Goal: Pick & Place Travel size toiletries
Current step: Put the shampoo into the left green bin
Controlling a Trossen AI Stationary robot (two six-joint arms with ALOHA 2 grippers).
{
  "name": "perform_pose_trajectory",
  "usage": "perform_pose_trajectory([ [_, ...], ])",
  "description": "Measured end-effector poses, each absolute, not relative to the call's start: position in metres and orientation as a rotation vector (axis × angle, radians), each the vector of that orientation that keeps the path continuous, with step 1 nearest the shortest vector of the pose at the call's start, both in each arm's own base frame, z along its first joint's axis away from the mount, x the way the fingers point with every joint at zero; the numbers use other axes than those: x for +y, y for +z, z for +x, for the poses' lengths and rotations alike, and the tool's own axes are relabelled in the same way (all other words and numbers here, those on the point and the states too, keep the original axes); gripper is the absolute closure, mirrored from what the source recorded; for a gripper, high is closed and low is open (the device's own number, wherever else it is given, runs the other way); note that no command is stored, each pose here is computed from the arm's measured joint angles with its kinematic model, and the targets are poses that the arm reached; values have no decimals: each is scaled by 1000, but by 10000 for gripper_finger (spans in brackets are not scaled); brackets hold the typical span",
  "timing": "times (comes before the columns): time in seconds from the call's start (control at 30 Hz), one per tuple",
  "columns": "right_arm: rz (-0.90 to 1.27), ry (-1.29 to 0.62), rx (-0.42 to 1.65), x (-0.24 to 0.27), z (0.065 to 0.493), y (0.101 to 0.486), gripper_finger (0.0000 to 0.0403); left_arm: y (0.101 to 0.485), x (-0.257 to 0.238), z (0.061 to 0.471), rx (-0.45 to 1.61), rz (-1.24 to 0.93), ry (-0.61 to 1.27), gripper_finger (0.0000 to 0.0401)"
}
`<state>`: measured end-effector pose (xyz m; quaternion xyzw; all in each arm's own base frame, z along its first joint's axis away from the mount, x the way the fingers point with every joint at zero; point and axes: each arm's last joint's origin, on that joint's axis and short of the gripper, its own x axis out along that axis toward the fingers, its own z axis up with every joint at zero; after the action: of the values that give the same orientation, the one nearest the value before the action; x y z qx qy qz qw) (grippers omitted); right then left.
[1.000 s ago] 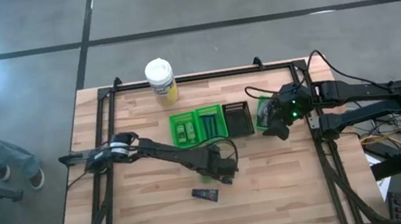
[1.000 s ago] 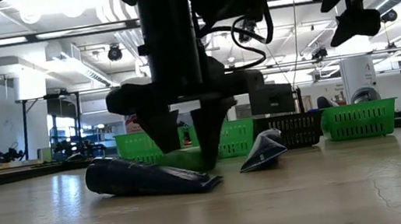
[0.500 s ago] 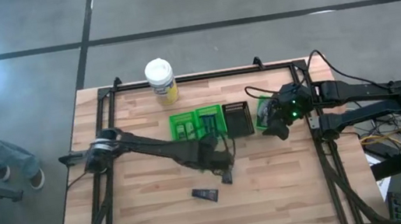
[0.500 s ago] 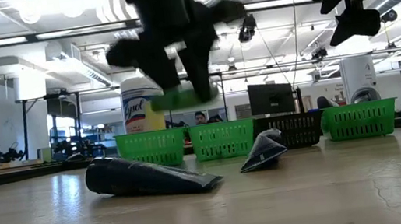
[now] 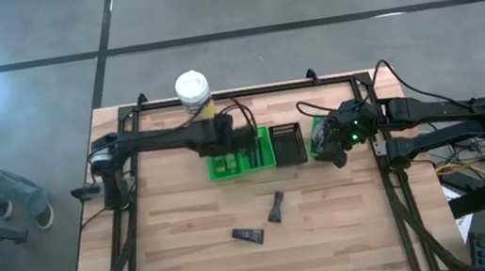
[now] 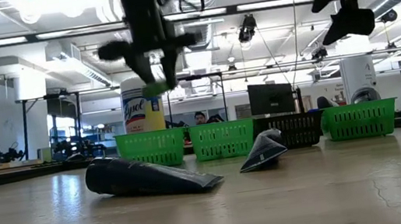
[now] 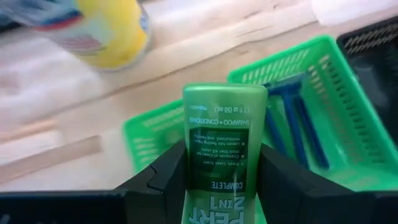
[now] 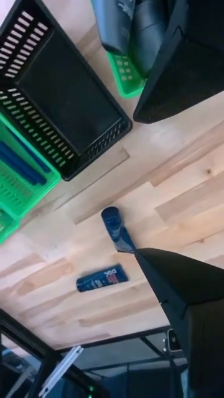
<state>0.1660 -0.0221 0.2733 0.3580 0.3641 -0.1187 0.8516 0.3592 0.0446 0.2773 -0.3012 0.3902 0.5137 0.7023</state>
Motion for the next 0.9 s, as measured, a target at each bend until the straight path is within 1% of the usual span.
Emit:
perform_pose_trajectory([
  [0.1, 784, -263, 762, -22, 166, 273, 52, 258, 56, 359, 887, -737, 1135, 243],
  [0.3, 766, -352, 730, -25, 166, 273, 42, 223, 51, 350, 928, -827, 1164, 243],
  [0.4, 757, -363, 721, -25, 166, 274, 42, 211, 50, 350, 894, -886, 1157, 242],
  [0.57, 747, -367, 706, -26, 167, 275, 51, 206, 54, 350, 827, -917, 1195, 241],
  [0.8, 743, -366, 683, -26, 169, 276, 62, 201, 57, 346, 832, -890, 1231, 240],
  [0.9, 742, -365, 683, -26, 169, 276, 61, 201, 58, 345, 824, -870, 1252, 227],
])
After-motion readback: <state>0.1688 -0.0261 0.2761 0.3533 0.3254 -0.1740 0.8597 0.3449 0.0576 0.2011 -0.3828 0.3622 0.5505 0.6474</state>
